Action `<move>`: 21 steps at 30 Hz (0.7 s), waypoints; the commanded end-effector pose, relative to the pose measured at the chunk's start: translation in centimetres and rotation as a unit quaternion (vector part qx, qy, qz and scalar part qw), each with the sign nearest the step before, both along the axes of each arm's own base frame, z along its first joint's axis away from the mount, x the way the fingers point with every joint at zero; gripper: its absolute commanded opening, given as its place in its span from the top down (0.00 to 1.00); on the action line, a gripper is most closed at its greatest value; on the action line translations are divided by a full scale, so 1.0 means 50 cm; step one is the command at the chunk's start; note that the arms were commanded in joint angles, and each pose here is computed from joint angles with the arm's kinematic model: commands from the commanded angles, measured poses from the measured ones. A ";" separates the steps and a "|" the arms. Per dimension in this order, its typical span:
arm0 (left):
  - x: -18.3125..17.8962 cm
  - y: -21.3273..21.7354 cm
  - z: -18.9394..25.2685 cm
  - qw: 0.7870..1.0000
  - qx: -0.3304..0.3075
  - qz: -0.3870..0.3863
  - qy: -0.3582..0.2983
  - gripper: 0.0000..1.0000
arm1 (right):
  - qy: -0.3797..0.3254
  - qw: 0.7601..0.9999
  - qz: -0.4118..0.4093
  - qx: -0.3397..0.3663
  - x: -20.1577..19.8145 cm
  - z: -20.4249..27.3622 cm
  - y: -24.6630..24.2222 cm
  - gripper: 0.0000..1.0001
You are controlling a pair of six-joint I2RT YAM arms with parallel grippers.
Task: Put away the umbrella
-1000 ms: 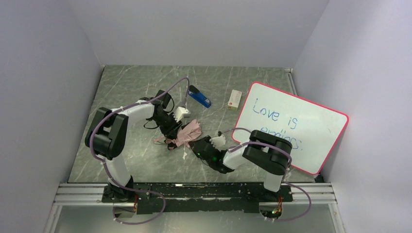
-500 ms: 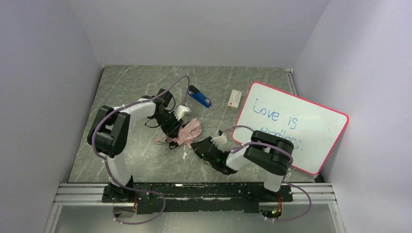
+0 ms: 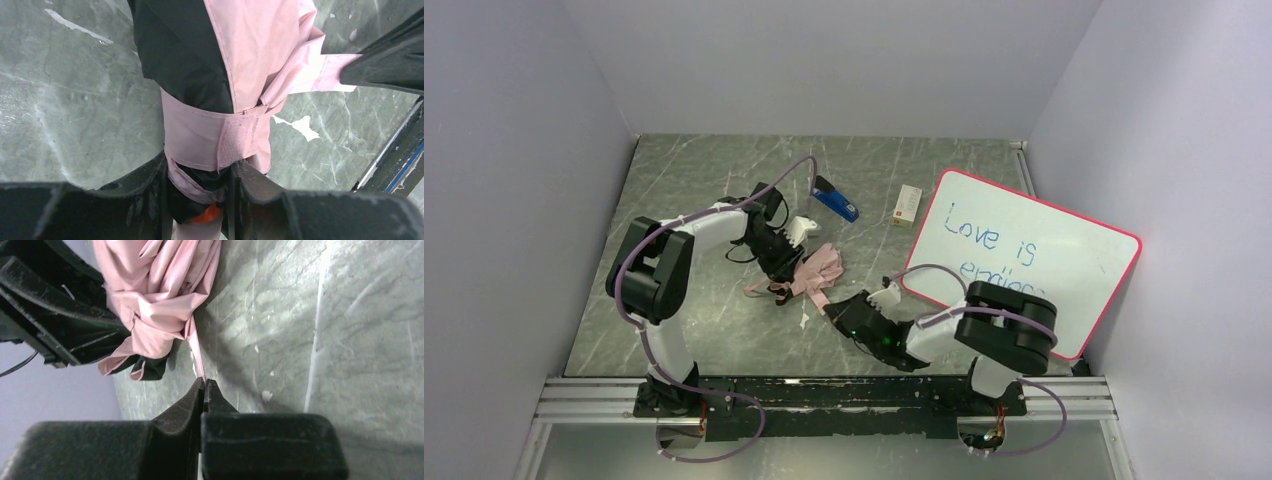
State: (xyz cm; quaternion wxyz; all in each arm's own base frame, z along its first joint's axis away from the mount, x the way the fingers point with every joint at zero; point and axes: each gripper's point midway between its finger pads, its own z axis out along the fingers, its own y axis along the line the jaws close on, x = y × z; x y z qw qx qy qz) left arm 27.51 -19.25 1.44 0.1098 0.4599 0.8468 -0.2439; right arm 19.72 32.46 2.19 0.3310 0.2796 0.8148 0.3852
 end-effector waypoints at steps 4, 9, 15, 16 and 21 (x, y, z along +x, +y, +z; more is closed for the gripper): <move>0.088 0.101 -0.082 0.986 0.137 0.048 -0.084 0.95 | 0.008 0.997 0.030 -0.067 -0.070 -0.029 -0.061 1.00; 0.089 0.107 -0.079 0.984 0.143 0.051 -0.093 0.95 | -0.021 0.998 0.043 -0.040 -0.079 0.011 -0.054 1.00; 0.083 0.105 -0.076 0.985 0.138 0.047 -0.090 0.95 | -0.064 0.997 0.028 -0.039 -0.051 0.061 -0.041 1.00; 0.080 0.106 -0.077 0.985 0.139 0.045 -0.089 0.95 | -0.063 0.997 0.019 -0.041 -0.047 0.058 -0.044 1.00; 0.074 0.105 -0.077 0.985 0.140 0.037 -0.089 0.95 | -0.048 0.997 -0.008 -0.056 -0.021 0.035 -0.046 0.85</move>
